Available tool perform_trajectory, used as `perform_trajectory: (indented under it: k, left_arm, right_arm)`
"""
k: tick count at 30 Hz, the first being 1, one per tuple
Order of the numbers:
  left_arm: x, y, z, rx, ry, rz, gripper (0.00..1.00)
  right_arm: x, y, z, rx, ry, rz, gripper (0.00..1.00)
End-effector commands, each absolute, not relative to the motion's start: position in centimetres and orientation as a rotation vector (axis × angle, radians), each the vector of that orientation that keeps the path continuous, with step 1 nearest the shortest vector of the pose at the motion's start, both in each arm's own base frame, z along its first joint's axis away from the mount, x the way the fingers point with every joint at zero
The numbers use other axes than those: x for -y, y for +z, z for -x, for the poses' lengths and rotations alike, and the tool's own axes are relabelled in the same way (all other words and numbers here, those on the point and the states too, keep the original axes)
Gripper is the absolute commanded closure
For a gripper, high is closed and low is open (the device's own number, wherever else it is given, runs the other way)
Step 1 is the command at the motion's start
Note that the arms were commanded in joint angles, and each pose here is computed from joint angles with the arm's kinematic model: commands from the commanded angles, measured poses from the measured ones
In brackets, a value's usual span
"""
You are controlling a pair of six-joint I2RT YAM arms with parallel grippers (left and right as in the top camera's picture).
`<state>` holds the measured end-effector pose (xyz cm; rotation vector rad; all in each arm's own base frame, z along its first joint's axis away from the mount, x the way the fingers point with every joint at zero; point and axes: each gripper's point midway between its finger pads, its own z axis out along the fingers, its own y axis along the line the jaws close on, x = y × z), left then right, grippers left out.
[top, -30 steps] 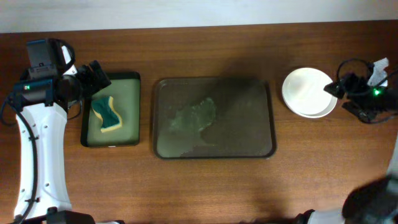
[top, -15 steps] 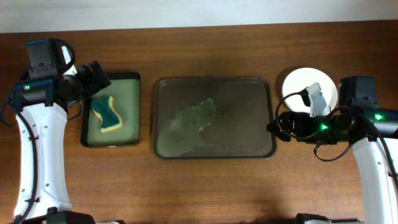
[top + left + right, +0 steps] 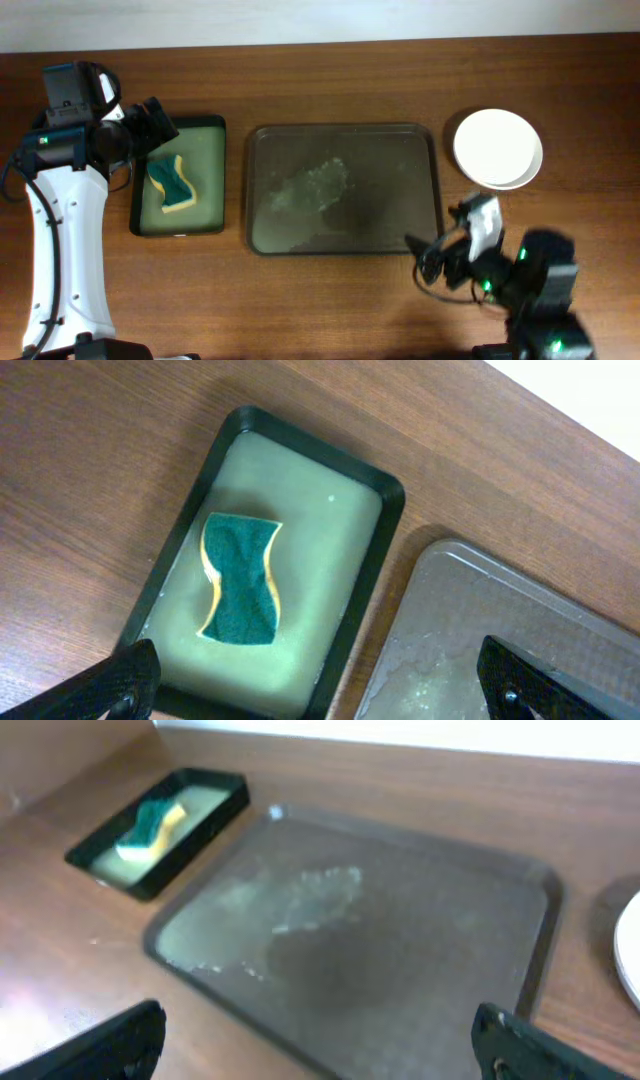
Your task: Clean dirty plates on tray and stack at the side
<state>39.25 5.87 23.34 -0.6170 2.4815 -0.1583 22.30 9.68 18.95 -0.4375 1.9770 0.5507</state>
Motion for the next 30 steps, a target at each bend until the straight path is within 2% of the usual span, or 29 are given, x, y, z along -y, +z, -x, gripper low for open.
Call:
perform_trajectory:
  k: [1,5,12,20,23,30]
  left_arm:
    - [-5.8,23.3,-39.4,-2.486,-0.166,0.601,0.01]
    - [-5.8,23.3,-39.4,-2.486,-0.166,0.601,0.01]
    - [-5.8,23.3,-39.4,-2.486,-0.165,0.601,0.01]
    - [-5.8,23.3,-39.4,-2.486,-0.166,0.601,0.01]
    - [-5.8,23.3,-39.4,-2.486,-0.165,0.601,0.01]
    - [-5.8,23.3,-39.4,-2.486,-0.166,0.601,0.01]
  right_arm:
    - [-9.8,18.3,-21.5,-1.814,0.505,0.475,0.02]
    - [-9.3,20.9,-21.4,-1.559,0.395,0.487,0.02]
    - [-7.4,21.6,-22.5,-1.422,0.257,0.402,0.02]
    - [-3.6,20.0,-24.2,-1.453,0.088,0.215,0.02]
    - [-1.7,15.5,-24.5,-1.647,0.013,0.128,0.02]
    - [-0.6,15.5,-24.6,-1.649,-0.039,0.078,0.02]
